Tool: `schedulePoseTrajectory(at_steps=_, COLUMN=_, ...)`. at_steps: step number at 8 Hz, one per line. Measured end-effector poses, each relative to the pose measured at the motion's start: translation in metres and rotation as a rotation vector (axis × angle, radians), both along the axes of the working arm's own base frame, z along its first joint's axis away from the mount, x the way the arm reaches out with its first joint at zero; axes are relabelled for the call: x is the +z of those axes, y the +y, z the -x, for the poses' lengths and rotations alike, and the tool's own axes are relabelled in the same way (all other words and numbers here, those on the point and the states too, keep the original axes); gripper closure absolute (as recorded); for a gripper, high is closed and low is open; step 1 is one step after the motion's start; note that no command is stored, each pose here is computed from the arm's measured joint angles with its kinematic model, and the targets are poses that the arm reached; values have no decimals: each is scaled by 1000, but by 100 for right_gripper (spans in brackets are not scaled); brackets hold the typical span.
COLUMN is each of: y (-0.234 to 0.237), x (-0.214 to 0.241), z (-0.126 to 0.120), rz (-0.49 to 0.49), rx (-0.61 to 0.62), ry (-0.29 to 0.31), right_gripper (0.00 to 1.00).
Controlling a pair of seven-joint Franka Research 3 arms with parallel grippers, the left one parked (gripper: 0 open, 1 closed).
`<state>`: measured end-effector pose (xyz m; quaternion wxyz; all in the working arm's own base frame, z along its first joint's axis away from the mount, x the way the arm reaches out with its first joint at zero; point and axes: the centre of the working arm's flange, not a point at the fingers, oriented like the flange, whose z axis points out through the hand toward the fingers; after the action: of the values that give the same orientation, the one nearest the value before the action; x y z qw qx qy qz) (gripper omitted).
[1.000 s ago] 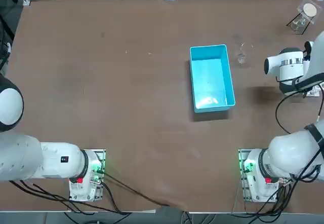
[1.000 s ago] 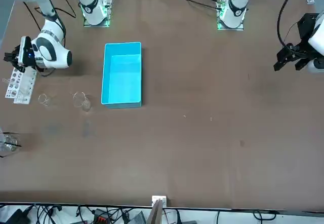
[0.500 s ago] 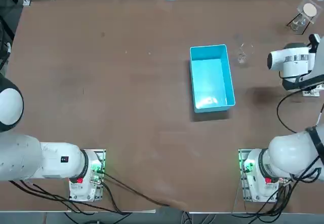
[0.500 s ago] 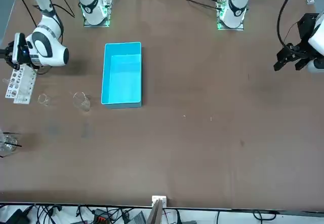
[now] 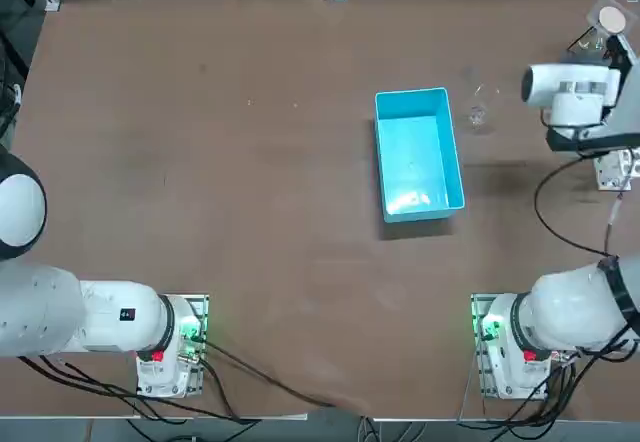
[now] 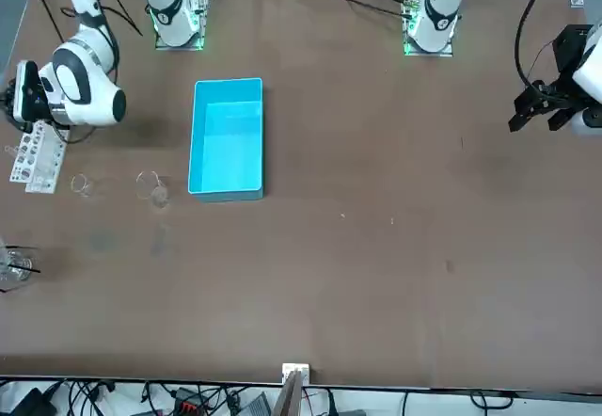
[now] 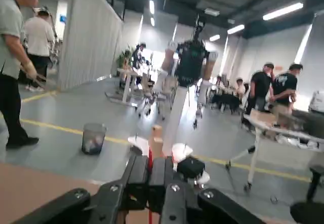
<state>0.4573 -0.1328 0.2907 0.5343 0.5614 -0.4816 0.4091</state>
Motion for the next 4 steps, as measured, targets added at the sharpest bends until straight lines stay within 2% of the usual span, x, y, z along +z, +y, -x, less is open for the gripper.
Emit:
schedulePoseTrajectory(at_steps=2, y=49, x=18, z=-46, rz=-75, rx=3, ry=-47, right_gripper=96)
schedulePoseTrajectory(at_steps=4, y=69, x=5, z=-92, rz=-68, rx=-31, ry=-64, right_gripper=96)
